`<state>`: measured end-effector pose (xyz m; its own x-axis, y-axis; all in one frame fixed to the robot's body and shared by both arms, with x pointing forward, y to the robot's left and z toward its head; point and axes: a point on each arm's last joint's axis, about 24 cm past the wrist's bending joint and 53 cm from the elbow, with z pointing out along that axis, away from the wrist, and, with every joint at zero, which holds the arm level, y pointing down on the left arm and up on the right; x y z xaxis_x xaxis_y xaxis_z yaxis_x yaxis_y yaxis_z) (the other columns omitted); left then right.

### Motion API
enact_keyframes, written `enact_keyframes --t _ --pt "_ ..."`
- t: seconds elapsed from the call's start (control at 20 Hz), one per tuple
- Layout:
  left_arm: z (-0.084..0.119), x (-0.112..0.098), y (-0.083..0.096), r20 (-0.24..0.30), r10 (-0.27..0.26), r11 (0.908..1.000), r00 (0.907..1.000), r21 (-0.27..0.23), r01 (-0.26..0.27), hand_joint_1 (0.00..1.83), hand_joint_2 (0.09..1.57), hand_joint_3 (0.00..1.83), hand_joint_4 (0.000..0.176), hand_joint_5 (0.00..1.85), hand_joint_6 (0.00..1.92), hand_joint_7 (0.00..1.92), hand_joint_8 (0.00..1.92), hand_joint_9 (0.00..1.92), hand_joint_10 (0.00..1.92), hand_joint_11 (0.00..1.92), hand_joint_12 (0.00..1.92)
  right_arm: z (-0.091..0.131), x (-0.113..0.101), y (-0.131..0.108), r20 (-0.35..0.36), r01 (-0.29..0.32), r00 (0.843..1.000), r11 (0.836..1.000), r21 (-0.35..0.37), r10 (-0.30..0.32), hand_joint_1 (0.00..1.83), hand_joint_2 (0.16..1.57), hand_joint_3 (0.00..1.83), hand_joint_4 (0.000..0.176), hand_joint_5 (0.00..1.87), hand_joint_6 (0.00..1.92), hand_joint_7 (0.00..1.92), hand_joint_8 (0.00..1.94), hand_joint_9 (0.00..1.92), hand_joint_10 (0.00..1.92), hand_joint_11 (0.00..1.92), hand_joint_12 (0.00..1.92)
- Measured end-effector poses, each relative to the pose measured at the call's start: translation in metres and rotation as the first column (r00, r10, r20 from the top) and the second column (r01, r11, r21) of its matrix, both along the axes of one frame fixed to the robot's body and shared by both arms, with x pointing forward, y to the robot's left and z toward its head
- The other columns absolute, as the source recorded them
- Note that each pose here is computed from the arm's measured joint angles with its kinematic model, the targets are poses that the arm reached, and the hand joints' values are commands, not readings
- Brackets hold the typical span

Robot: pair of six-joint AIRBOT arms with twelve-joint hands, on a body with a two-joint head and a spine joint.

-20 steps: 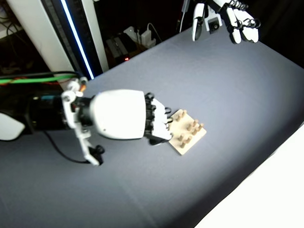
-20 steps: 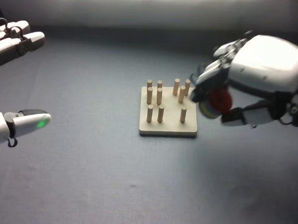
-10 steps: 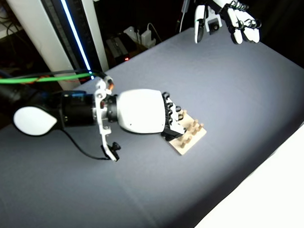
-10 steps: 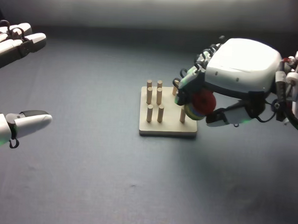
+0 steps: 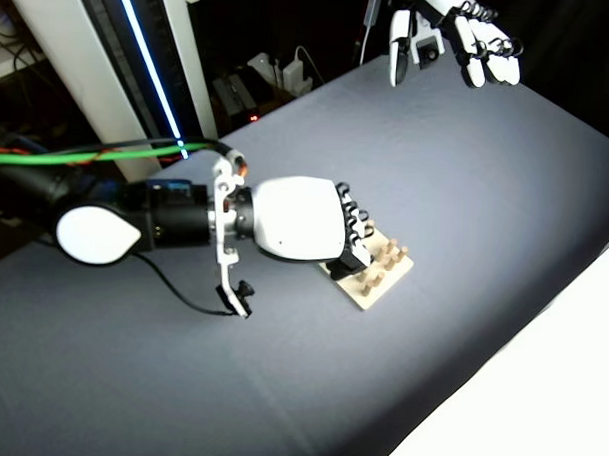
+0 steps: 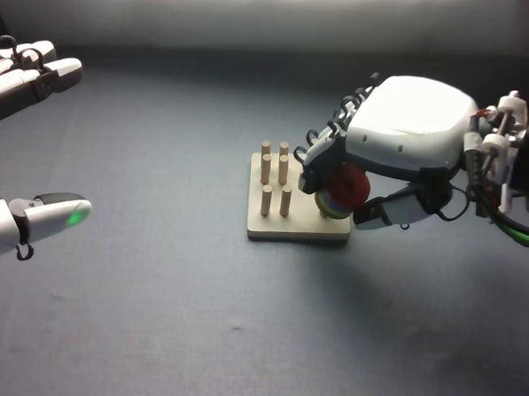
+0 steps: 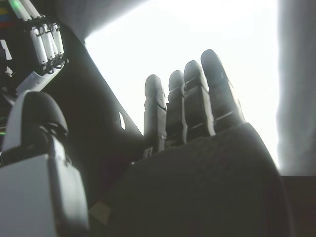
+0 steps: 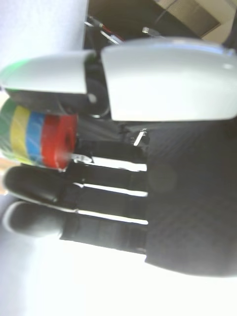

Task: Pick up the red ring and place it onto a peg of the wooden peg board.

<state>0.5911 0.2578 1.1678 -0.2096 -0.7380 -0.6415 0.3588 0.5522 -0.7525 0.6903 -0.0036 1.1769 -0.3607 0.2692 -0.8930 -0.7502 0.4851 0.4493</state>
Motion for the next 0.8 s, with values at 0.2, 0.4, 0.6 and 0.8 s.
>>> enact_keyframes --t 0.2,0.4,0.6,0.8 --pt "0.0 0.0 0.0 -0.002 -0.001 1.0 1.0 -0.004 0.001 0.7 1.04 0.0 0.034 0.29 0.0 0.15 0.0 0.12 0.0 0.0 0.37 0.0 0.003 0.0 -0.002 0.004 1.0 1.0 0.005 -0.004 1.28 1.08 0.0 0.0 1.0 0.78 1.14 0.94 1.02 0.99 0.78 1.52" --pt "0.0 0.0 -0.001 -0.001 -0.006 1.0 1.0 -0.005 0.006 0.69 1.04 0.0 0.03 0.29 0.0 0.16 0.0 0.13 0.0 0.0 0.4 0.001 0.005 0.005 -0.001 0.004 1.0 1.0 0.009 -0.004 1.28 1.07 0.0 0.0 1.08 0.62 1.09 1.06 0.94 1.19 0.76 1.63" --pt "0.001 0.001 0.0 0.002 -0.007 1.0 1.0 -0.002 0.007 0.7 1.04 0.0 0.037 0.29 0.0 0.13 0.0 0.1 0.0 0.0 0.27 -0.006 0.009 0.008 -0.011 0.013 1.0 1.0 -0.007 -0.013 1.24 1.08 0.0 0.0 1.01 0.89 1.12 0.86 0.97 0.97 0.71 1.44" --pt "0.001 0.001 0.0 0.002 -0.009 1.0 1.0 -0.001 0.009 0.69 1.04 0.0 0.031 0.28 0.0 0.14 0.0 0.11 0.0 0.0 0.32 -0.008 0.011 0.009 -0.012 0.015 1.0 1.0 -0.013 -0.015 1.26 1.11 0.0 0.0 0.92 1.0 1.05 0.97 0.95 0.98 0.72 1.36"
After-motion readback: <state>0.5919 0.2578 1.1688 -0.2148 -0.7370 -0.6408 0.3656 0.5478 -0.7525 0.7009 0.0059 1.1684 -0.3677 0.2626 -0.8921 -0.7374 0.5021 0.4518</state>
